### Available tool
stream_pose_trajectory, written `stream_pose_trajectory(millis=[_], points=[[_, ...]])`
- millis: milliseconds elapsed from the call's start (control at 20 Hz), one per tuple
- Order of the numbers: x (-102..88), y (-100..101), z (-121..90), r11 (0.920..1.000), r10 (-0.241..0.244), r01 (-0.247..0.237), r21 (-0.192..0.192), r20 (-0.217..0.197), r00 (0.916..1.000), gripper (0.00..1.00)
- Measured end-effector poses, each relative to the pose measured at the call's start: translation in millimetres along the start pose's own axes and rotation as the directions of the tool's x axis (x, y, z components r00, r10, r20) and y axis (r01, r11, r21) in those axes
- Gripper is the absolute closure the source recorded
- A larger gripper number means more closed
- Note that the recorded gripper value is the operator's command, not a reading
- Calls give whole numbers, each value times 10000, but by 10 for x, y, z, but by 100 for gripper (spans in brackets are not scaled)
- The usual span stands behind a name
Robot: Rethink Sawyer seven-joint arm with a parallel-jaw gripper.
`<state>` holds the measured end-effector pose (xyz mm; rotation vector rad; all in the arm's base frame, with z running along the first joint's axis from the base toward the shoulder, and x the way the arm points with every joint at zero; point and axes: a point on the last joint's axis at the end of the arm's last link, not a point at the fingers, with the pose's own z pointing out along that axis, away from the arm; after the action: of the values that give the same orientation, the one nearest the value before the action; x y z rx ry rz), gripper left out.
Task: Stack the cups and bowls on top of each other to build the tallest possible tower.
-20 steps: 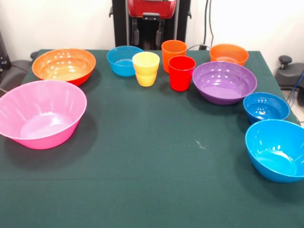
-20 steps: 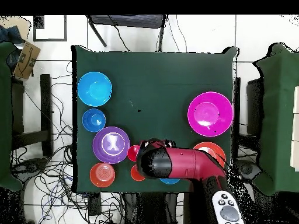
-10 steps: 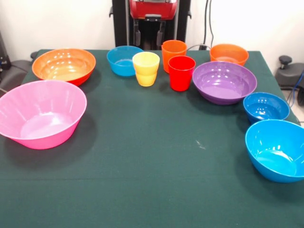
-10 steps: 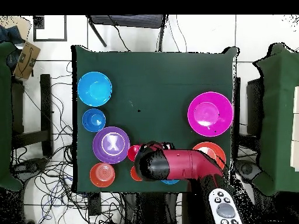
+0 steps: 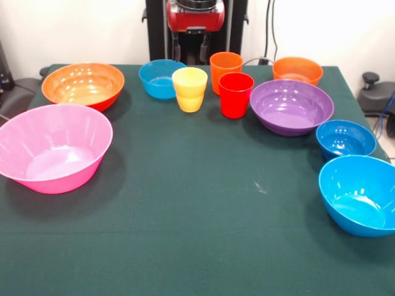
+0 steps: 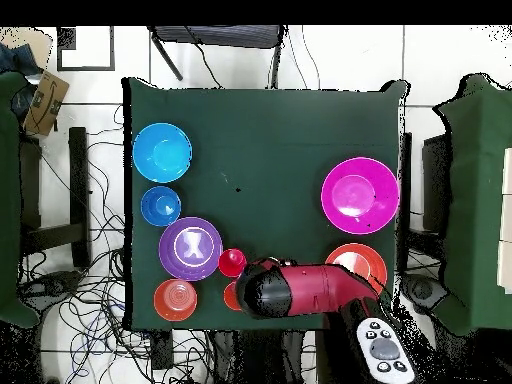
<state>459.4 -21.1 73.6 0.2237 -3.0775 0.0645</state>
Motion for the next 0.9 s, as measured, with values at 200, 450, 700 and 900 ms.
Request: stream_pose_trajectory(millis=[200,450,700,900], points=[[87,2,85,9998,-189,189,-46,-139,9997,0],[178,-14,188,9985,-547,547,-33,-114,9984,0],[273,-34,321,9954,-954,954,-40,10,9954,0],[328,-22,401,9913,-1314,1314,-9,186,9912,0]])
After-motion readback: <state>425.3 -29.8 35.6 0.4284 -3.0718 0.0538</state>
